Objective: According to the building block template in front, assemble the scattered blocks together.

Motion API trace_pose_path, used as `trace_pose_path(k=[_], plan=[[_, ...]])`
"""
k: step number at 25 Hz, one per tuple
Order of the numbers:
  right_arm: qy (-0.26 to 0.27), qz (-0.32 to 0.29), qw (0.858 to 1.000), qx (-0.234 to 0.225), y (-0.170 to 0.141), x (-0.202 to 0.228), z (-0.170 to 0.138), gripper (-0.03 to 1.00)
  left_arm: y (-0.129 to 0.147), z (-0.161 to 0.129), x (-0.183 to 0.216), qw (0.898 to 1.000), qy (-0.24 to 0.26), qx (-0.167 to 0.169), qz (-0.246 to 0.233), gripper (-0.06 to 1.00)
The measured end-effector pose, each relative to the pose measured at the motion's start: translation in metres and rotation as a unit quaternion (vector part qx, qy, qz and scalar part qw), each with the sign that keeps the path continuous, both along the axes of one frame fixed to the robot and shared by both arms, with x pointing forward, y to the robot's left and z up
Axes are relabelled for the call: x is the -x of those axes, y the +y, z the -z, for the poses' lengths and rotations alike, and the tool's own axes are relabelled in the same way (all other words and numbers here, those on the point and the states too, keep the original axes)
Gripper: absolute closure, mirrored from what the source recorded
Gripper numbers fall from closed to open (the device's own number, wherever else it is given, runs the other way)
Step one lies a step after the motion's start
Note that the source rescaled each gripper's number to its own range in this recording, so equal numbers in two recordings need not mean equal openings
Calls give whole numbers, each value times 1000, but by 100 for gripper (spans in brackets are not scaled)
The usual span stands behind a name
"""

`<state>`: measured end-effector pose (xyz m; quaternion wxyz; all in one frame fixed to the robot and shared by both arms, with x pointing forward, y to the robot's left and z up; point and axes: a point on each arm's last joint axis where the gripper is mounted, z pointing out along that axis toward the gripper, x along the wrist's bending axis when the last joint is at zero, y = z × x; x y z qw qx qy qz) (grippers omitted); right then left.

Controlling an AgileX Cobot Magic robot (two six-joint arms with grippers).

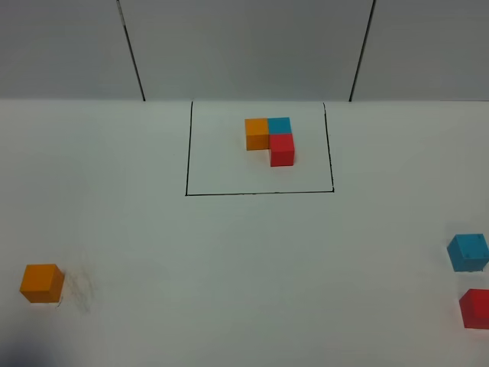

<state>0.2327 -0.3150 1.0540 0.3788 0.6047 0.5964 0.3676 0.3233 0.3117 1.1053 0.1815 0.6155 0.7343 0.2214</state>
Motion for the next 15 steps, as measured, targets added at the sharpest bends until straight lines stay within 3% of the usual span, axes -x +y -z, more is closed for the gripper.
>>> trace_pose_path(k=[8,15], plan=[[0,0,1000,0,0,0,0,97,2,22,-82,996,88,3,7,21],[0,0,1000,0,0,0,0,97,-4,53,-130,995,91,40,21,21]])
